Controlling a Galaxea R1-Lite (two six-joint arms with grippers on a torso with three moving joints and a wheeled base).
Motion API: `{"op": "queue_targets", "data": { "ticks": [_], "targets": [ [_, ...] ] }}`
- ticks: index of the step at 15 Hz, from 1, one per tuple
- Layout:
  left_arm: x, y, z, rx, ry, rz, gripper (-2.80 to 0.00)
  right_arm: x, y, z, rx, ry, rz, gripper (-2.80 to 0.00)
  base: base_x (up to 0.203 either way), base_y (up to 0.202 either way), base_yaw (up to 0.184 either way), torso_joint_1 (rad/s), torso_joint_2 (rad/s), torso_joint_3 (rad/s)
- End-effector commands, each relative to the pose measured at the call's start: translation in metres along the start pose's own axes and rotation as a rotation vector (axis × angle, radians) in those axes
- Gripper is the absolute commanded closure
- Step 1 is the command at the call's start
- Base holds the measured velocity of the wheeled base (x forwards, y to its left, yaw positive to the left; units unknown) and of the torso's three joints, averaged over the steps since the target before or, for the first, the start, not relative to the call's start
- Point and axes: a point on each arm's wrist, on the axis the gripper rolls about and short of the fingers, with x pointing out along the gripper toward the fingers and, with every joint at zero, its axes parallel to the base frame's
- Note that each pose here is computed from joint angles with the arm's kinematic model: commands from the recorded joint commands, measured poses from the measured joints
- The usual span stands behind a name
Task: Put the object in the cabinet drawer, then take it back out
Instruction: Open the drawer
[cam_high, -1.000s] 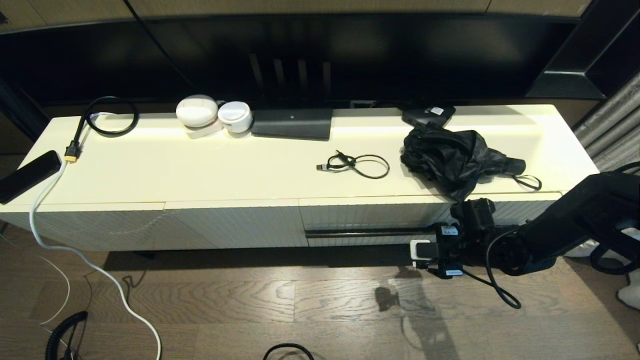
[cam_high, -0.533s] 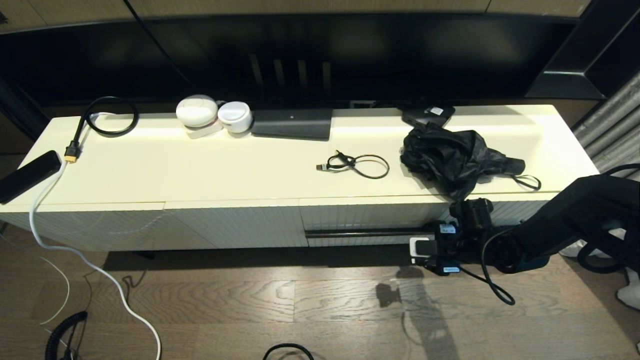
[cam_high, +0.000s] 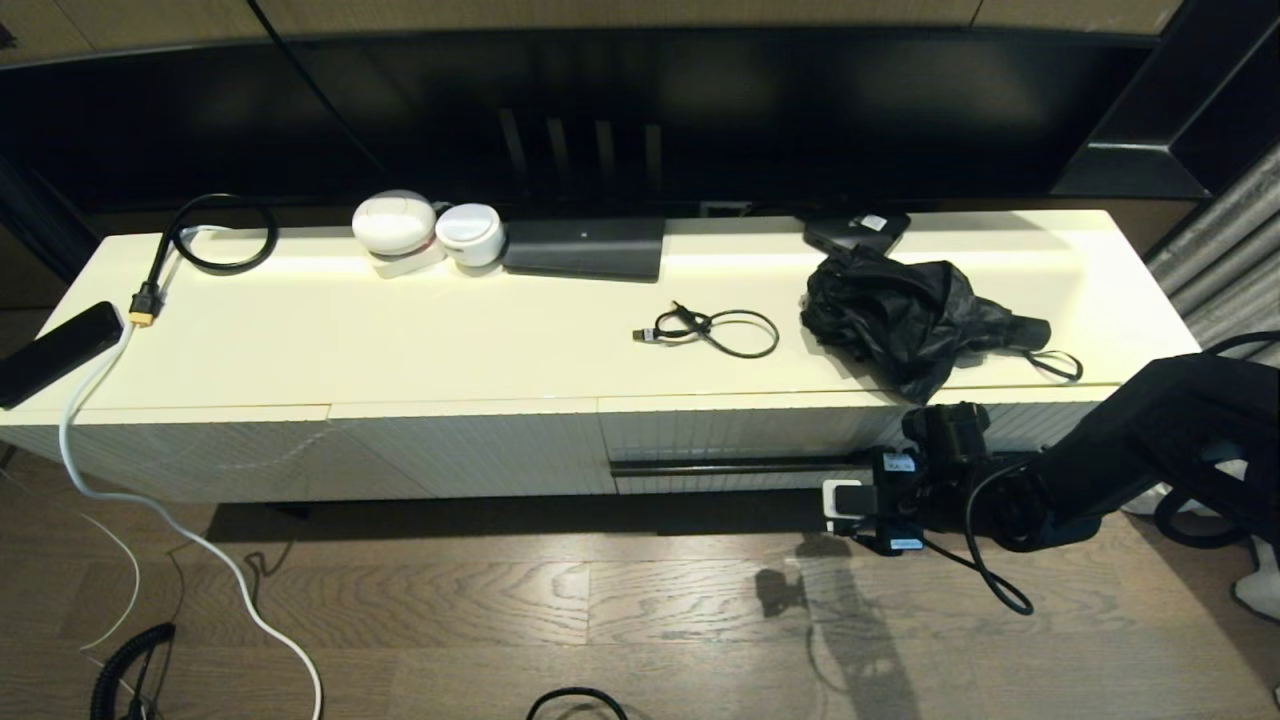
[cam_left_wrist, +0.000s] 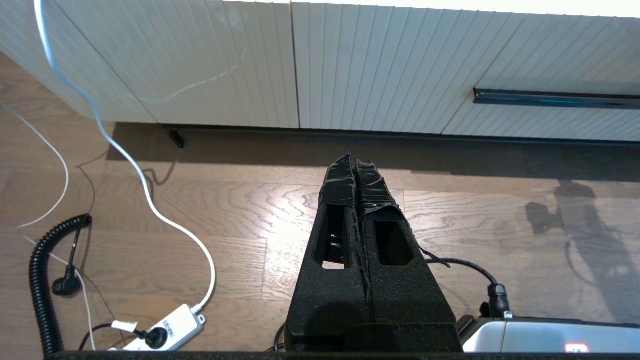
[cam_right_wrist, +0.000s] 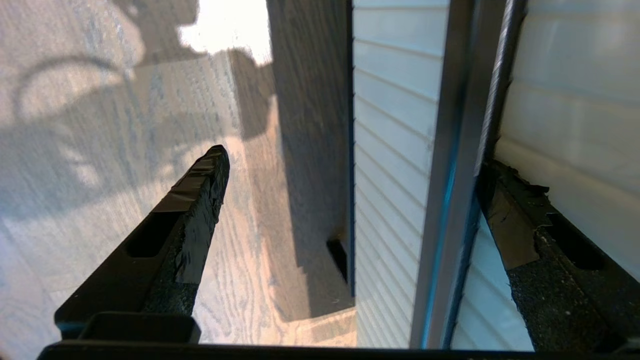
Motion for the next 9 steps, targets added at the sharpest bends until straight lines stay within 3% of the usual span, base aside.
{"op": "queue_targets", "data": {
  "ticks": [1,9],
  "targets": [
    [0.0,0.0,0.0,-0.001,0.0,0.0,0.0,-0.002,0.003,0.0,-0.007,0.002,0.013,-2.8,0.0,0.0,0.0,0.0,0.0,0.0],
    [0.0,0.0,0.0,-0.001,0.0,0.001,0.0,-0.01,0.02,-0.002,-0.004,0.015,0.071,-2.8,0.0,0.0,0.0,0.0,0.0,0.0]
  ]
}}
